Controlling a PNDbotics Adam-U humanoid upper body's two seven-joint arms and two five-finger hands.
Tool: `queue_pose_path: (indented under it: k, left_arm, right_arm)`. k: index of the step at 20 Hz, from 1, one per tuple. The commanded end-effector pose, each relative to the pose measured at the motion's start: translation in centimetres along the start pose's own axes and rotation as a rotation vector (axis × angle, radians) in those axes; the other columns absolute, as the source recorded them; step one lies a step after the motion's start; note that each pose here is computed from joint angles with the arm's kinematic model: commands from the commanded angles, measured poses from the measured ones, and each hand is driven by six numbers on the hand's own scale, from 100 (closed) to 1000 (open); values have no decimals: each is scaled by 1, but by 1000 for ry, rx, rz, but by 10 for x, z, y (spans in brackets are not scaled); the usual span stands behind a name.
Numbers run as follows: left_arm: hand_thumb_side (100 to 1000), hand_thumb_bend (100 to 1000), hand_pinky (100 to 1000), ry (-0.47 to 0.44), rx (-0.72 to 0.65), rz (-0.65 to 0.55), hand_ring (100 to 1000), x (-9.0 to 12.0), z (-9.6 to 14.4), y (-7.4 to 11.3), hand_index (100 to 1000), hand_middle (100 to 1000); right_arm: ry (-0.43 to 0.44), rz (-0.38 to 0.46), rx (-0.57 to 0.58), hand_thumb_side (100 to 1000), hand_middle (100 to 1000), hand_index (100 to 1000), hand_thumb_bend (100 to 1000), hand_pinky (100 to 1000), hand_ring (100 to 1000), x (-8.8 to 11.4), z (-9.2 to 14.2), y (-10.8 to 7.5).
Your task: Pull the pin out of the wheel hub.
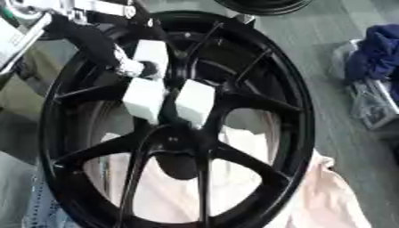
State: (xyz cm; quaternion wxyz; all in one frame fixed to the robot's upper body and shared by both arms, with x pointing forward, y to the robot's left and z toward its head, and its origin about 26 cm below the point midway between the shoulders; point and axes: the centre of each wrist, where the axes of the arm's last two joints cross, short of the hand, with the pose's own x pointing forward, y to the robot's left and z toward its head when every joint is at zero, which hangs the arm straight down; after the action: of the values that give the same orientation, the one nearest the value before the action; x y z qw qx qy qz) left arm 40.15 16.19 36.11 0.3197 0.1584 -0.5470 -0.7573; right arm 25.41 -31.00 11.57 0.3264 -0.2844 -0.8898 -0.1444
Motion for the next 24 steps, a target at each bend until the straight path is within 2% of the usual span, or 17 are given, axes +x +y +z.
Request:
queue_pose_path:
  k: [1, 3, 5, 12, 16, 17, 19, 21, 23, 24]
  left_arm:
    - [393, 252, 852, 12, 18, -16, 825, 0, 5, 6, 827, 771]
    - [340, 229, 846, 16, 17, -15, 820, -1, 5, 6, 822, 766]
    - [331, 209, 836, 18, 18, -14, 810, -2, 4, 5, 816, 759]
    - [366, 125, 807, 25, 39, 11, 759, -3, 3, 5, 766, 690]
    - [391, 123, 817, -3, 57, 24, 737, 1, 4, 7, 747, 660]
    - [419, 152, 825, -8, 60, 23, 746, 2, 4, 7, 766, 686]
    - [421, 167, 827, -15, 58, 17, 748, 3, 5, 8, 761, 672]
    - [415, 127, 820, -22, 63, 18, 708, 3, 6, 8, 682, 578]
    - [392, 100, 812, -30, 79, 29, 665, 3, 6, 8, 626, 524]
    - [345, 100, 801, -33, 90, 36, 616, 3, 6, 8, 566, 476]
  right_arm:
    - [-16, -11, -1, 392, 674, 796, 100, 589, 752, 3, -3, 0]
    - [-17, -14, -2, 392, 674, 796, 100, 589, 752, 3, -3, 0]
    - [-17, -17, -3, 394, 674, 796, 100, 588, 751, 3, -3, 0]
    - [-14, -19, -4, 395, 674, 796, 100, 588, 750, 3, -2, 1]
    - [-10, -19, -6, 397, 673, 796, 100, 588, 750, 3, -2, 1]
    - [-9, -20, -6, 397, 673, 796, 100, 588, 750, 3, -2, 1]
    - [-8, -20, -7, 398, 673, 796, 100, 588, 750, 3, -2, 1]
    - [-3, -20, -10, 402, 674, 796, 100, 588, 750, 3, -1, 2]
    - [1, -20, -12, 401, 674, 797, 100, 589, 750, 3, -1, 2]
    - [3, -20, -13, 401, 674, 797, 100, 589, 750, 3, -1, 2]
